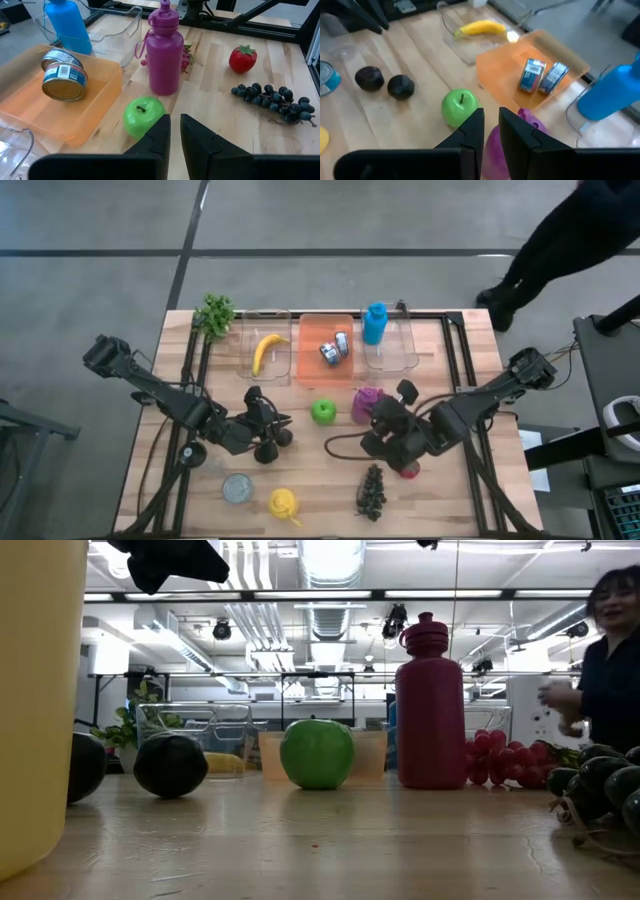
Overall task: Pick & Place Food Item
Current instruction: Put the violet water bottle into the right transparent bin
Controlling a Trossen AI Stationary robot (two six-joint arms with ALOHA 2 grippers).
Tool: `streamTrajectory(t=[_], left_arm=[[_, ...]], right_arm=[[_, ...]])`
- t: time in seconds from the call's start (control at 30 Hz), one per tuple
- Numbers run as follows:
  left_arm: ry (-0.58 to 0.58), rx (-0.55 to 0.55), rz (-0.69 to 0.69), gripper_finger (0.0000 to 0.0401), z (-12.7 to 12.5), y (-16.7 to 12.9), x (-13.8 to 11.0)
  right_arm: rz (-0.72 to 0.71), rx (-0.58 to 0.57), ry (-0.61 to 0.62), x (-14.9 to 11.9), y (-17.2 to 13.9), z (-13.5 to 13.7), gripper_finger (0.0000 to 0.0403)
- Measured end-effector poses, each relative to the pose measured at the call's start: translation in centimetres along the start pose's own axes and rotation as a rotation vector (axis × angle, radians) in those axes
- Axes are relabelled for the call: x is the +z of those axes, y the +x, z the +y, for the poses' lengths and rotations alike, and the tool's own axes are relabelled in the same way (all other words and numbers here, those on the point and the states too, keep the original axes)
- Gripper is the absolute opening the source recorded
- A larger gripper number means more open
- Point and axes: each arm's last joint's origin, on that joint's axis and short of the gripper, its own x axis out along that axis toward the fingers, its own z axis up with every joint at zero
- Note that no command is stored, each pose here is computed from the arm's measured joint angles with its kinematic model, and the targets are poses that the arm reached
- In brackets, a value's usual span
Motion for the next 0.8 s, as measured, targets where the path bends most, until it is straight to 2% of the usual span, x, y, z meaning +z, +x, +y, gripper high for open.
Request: streamTrajectory(t=[0.23,0.8], left_arm=[[0.001,0.000,0.000,0.0047,0.0,0.0,0.0],[0.001,0.002,-0.001,0.0047,0.0,0.0,0.0]], right_arm=[[0.092,0.024,0.027,0.6,1.2,-0.6,0.0061],[0.109,0.018,0.023,0.7,1.6,-0.8,0.0135]])
